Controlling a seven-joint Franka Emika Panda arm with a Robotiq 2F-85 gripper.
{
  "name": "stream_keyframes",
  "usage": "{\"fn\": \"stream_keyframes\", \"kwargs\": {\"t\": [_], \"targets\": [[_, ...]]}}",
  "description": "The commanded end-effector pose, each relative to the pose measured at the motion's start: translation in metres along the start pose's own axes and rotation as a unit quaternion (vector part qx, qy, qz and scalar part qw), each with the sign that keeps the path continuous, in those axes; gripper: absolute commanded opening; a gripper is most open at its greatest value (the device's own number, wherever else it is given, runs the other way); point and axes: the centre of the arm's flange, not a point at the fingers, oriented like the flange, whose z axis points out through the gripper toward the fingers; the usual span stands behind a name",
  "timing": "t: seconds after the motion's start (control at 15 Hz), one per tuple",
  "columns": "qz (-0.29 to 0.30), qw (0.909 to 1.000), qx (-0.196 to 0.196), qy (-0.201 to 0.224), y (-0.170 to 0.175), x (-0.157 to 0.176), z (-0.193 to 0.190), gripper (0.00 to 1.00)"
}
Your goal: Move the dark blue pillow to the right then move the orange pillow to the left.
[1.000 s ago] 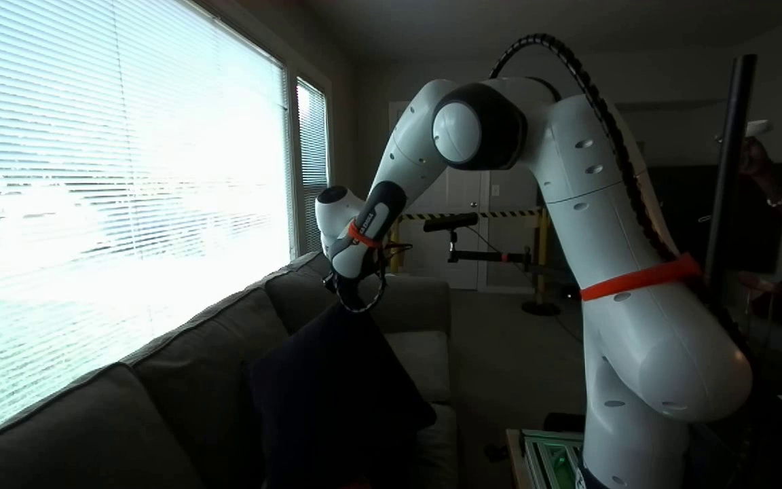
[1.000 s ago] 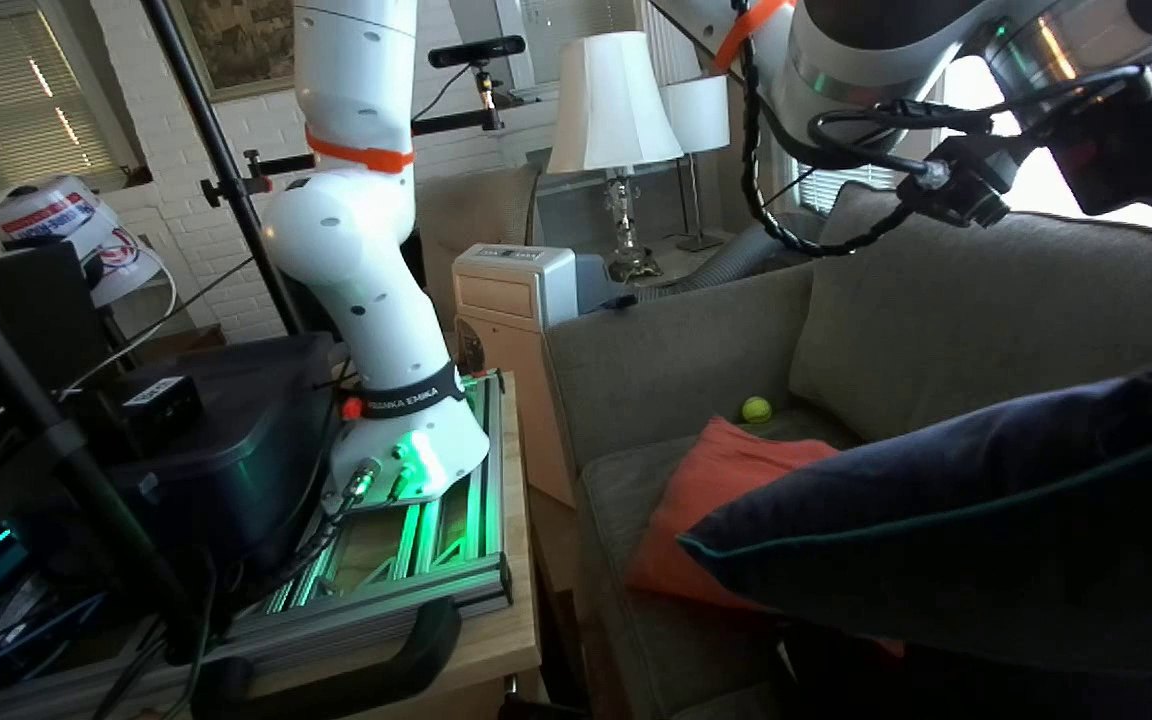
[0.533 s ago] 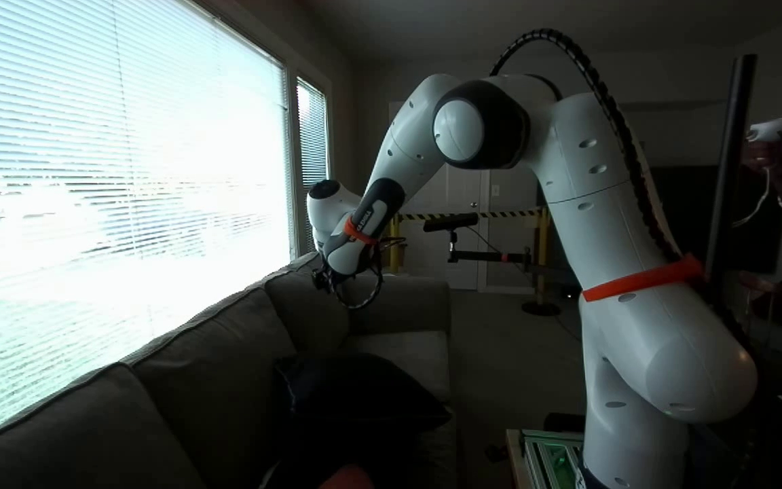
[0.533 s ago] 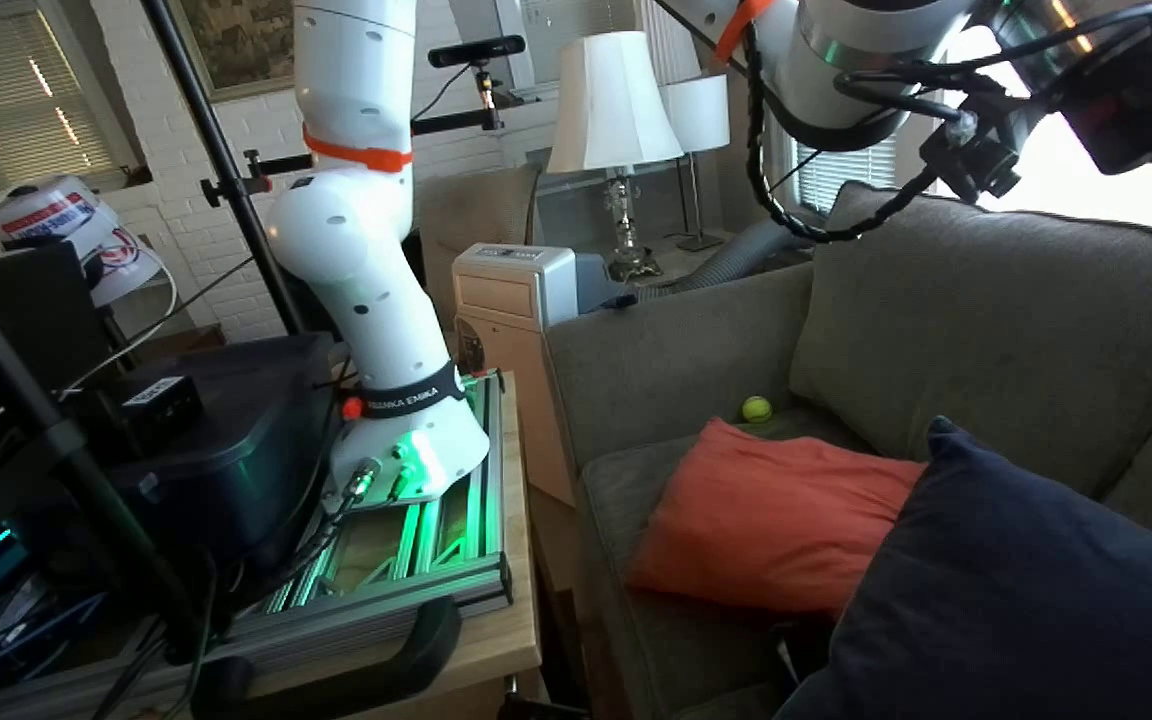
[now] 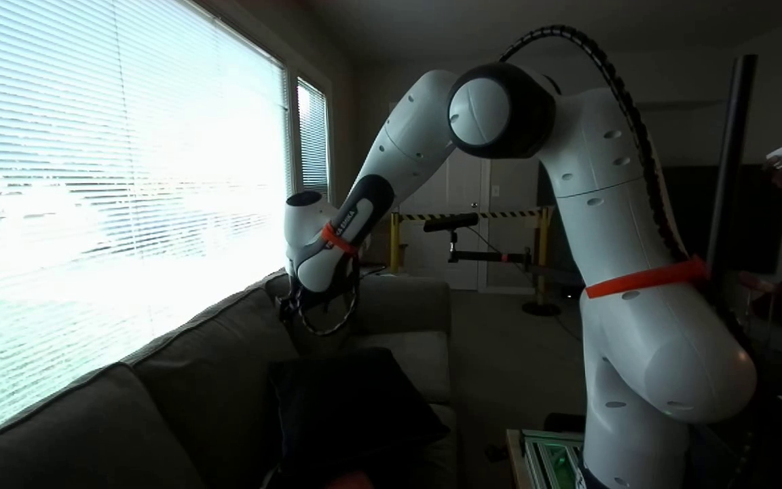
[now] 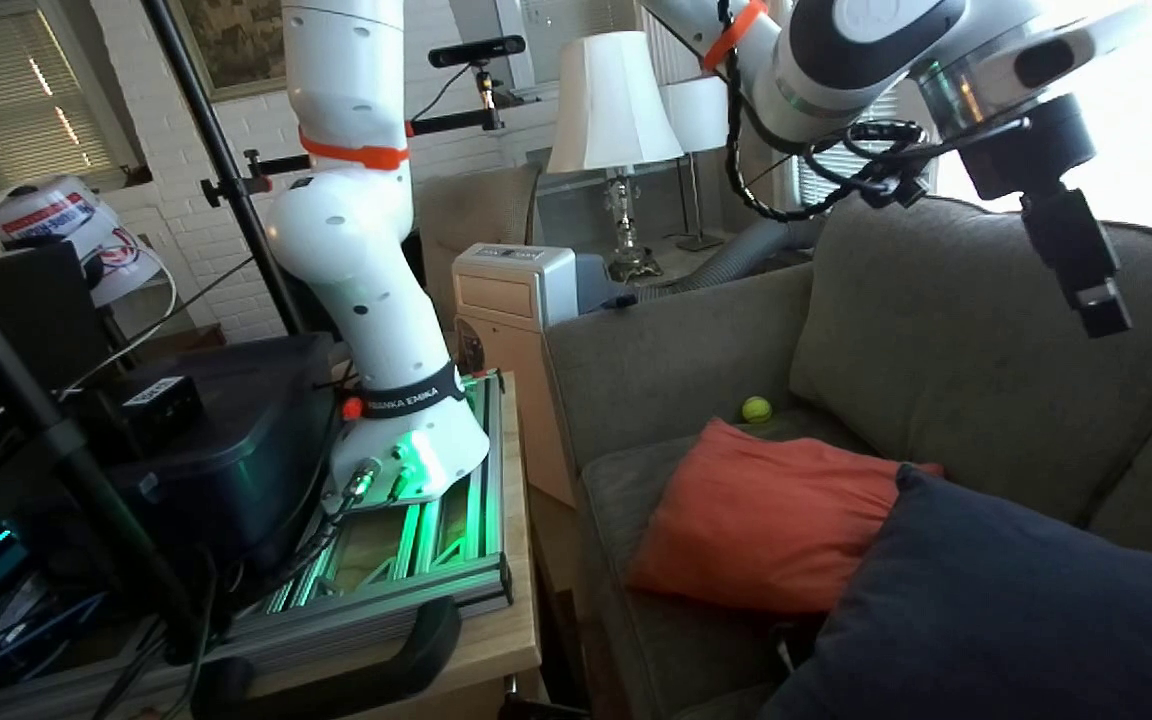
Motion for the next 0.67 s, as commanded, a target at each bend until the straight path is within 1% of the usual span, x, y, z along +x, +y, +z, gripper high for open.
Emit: {"fn": "stream_keyframes", "kwargs": {"t": [0.0, 0.13, 0.27, 0.4, 0.6], "targets": [[0.031, 0.9951, 0.068, -0.066, -0.009, -0.033, 0.002, 1.00], [0.050, 0.9886, 0.100, -0.101, -0.016, -0.053, 0.010, 1.00], [0.064, 0.9822, 0.119, -0.130, -0.019, -0.071, 0.016, 1.00], [0.072, 0.9760, 0.128, -0.161, -0.021, -0.095, 0.026, 1.00], [0.064, 0.9686, 0.132, -0.201, -0.025, -0.130, 0.040, 1.00]]}}
